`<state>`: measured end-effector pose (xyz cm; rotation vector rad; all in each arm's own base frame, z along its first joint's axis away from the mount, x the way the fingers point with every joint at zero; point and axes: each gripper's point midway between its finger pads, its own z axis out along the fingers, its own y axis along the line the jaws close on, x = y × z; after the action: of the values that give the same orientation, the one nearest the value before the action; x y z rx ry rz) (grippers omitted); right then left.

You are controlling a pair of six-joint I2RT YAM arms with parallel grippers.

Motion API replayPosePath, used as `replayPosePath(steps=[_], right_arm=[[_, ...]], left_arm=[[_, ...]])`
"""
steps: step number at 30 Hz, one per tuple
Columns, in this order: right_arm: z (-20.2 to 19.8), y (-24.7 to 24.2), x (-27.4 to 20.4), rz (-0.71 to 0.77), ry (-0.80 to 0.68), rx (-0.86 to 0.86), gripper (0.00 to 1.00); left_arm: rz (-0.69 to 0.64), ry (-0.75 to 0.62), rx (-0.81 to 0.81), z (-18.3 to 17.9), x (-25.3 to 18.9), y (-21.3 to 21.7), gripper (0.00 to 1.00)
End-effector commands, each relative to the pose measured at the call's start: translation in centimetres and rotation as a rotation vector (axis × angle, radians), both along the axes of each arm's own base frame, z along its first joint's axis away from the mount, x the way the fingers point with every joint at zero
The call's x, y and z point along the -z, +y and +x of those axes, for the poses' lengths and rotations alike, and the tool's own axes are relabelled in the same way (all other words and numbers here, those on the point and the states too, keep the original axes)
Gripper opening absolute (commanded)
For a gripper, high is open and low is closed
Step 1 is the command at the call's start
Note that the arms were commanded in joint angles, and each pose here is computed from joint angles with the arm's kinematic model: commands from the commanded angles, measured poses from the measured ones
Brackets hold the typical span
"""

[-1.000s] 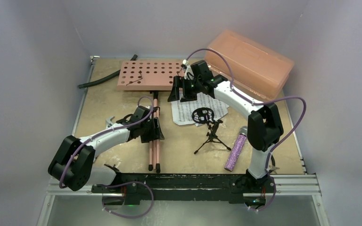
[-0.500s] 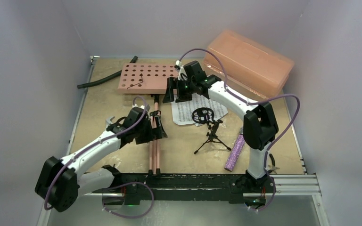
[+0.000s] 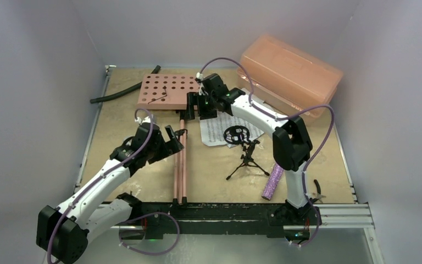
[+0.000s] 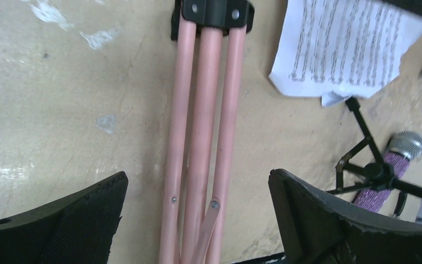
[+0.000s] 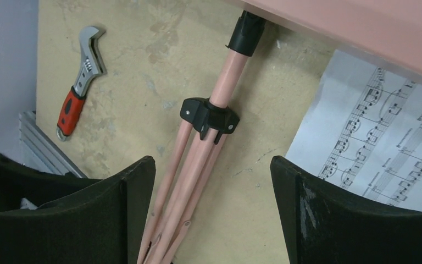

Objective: Set up the instrument practice props

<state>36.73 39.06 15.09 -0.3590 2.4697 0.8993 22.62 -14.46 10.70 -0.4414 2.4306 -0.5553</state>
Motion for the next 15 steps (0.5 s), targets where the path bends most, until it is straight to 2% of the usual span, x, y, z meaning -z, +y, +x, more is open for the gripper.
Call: replayPosePath(steps=[1,6,15], right_arm=[[0.0,1.5,-0.1,-0.018,-0.023,0.037,0.78],[-0.3,3.3,1.2,-0.011,-0.022,0.040,0.74],[1.1,4.5,2.5,-0.050,-0.111,0.155,0.70]], left_arm=[[-0.008,-0.091,-0.110,2.0,-4.1,1.4,0.99],[0.017,-0.161,-0.202,2.9,-7.4,2.9,0.99],[-0.118,-0.272,-0.236,3.6,-10.9,2.1,0.97]])
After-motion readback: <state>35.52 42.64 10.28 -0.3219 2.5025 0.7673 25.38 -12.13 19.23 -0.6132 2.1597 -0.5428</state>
